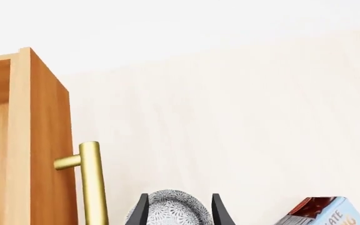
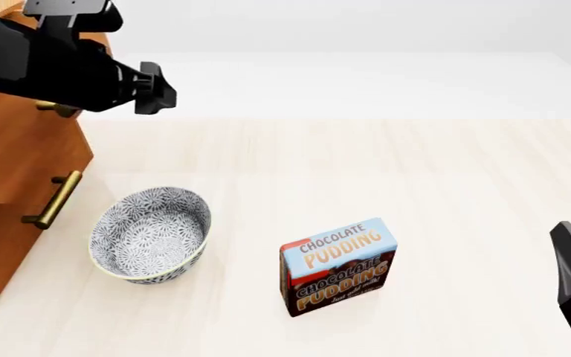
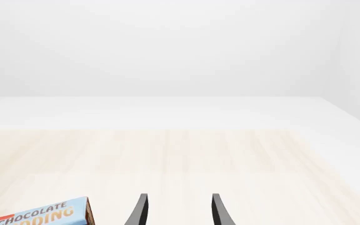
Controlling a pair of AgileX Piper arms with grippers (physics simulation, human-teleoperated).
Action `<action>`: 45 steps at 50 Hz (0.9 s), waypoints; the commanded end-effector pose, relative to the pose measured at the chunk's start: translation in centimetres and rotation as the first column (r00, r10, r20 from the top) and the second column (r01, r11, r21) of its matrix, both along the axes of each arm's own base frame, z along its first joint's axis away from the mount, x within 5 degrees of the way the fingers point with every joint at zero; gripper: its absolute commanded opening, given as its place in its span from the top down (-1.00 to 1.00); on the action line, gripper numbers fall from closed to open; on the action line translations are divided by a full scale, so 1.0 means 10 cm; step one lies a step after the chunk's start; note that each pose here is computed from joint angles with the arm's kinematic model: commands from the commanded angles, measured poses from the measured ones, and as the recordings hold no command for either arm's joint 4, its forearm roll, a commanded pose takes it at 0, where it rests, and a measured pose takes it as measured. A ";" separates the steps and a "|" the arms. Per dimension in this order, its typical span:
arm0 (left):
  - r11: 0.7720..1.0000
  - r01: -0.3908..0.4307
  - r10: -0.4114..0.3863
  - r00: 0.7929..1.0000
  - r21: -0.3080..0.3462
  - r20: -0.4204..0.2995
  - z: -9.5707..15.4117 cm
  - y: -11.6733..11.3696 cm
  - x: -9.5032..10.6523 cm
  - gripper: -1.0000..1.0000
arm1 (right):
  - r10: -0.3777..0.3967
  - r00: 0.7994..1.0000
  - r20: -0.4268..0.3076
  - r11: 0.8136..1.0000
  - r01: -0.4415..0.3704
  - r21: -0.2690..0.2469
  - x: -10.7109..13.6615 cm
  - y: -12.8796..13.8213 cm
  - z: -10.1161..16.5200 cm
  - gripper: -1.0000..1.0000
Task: Put the butter at the back in the top drawer of the cabinet and close it.
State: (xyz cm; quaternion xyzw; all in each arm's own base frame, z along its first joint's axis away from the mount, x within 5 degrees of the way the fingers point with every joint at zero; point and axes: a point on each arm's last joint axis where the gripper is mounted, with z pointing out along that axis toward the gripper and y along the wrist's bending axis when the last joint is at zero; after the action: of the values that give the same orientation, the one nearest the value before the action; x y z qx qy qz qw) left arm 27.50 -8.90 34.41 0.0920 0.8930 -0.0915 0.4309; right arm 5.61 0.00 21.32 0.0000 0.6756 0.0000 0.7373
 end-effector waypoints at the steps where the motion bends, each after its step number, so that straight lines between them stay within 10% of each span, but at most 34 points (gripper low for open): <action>1: 0.999 -0.047 0.047 0.999 -0.007 -0.007 -0.01 0.13 -0.02 -1.00 | 0.000 1.000 0.000 1.000 0.000 0.000 0.00 0.00 0.00 -1.00; 45: 0.978 -0.211 0.211 0.978 0.004 -0.003 -0.09 0.62 -0.01 -1.00 | 0.000 1.000 0.000 1.000 0.000 0.000 0.00 0.00 0.00 -1.00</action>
State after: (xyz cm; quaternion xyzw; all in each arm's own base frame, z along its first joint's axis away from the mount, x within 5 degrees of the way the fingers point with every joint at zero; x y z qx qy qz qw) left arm 27.51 -3.90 33.82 0.0168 0.8971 -0.0541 0.4381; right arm 5.61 0.00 21.32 0.0000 0.6756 0.0000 0.7373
